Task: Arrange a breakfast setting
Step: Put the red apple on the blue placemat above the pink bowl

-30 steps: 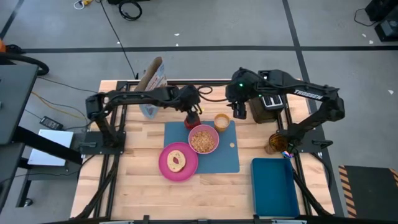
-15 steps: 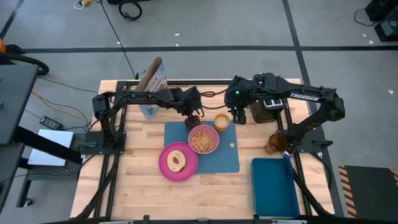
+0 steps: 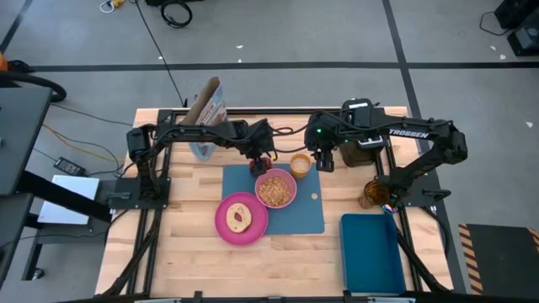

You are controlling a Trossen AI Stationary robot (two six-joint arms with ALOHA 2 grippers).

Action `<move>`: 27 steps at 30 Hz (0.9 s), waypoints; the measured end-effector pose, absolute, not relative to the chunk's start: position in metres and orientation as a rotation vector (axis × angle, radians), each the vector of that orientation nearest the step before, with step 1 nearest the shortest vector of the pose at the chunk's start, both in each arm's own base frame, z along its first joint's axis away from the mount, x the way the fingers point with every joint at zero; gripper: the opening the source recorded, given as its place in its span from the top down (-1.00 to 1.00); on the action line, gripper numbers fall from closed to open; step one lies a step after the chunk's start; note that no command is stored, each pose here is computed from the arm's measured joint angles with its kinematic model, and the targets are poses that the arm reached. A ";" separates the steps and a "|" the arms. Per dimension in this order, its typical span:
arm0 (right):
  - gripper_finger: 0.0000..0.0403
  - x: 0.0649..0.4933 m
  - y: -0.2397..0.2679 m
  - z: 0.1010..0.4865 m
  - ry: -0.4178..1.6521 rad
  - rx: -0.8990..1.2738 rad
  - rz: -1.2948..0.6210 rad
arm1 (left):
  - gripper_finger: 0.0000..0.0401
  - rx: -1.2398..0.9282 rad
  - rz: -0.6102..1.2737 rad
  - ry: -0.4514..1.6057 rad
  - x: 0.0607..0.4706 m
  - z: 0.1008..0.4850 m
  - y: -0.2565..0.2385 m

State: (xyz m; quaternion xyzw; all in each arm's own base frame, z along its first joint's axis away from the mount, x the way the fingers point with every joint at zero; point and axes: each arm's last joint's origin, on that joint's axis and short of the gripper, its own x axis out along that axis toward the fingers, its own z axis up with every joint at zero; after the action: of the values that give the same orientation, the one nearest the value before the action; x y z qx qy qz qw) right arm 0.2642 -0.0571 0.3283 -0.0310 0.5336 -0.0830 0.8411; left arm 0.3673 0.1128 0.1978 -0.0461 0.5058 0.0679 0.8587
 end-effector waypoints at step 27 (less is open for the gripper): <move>-0.09 0.263 -0.056 0.328 1.134 -0.019 -0.201 | -0.56 0.122 -0.119 1.051 0.359 0.202 0.123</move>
State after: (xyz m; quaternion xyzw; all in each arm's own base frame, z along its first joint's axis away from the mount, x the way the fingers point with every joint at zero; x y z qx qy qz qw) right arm 0.2634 -0.0563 0.3277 -0.0089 0.5361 -0.0953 0.8387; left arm 0.3588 0.1226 0.2018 0.0583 0.5008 -0.0565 0.8617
